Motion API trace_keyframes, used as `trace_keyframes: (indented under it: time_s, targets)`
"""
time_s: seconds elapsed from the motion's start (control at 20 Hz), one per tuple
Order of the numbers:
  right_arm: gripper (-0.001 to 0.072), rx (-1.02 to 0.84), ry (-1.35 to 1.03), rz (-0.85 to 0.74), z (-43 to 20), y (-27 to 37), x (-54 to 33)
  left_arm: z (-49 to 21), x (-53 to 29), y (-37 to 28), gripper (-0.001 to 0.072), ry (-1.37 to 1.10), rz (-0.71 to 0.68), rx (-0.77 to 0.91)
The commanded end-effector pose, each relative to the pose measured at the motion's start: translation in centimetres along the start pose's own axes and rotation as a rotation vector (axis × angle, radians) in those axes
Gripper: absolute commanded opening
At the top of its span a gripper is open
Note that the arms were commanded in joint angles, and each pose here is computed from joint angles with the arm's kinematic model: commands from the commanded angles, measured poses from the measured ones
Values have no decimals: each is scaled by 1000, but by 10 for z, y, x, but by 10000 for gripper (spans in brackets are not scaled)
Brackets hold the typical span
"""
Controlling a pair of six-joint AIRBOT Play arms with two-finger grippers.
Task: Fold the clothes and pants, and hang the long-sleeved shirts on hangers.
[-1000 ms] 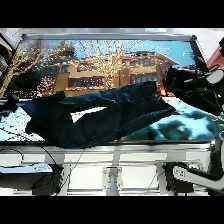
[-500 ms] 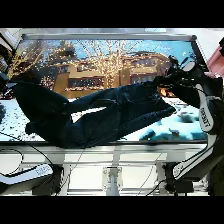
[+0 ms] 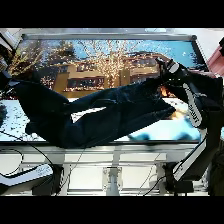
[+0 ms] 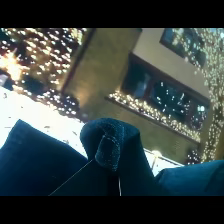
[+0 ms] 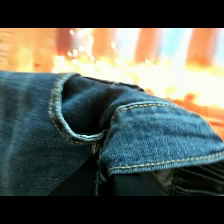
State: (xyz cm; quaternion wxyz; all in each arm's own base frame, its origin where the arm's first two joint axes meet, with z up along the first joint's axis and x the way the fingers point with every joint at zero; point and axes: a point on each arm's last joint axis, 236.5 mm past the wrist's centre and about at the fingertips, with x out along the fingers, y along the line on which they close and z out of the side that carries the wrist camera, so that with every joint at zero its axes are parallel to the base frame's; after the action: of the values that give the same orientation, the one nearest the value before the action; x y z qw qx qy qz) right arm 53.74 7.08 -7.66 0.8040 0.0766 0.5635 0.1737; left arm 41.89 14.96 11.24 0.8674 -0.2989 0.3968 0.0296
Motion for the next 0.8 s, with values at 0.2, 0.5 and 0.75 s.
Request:
trace_keyframes:
  time_s: [0.2, 0.5, 0.75]
  targets:
    - [31, 58, -206, -154, 80, -45, -99, -6, -20, 80, 29, 21, 279, -24]
    - [31, 210, -259, -196, 76, -96, -161, 26, -38, 81, 29, -103, 303, 126]
    - [31, 225, -351, -144, 95, -86, -166, 55, -46, 72, 29, -227, 321, 193]
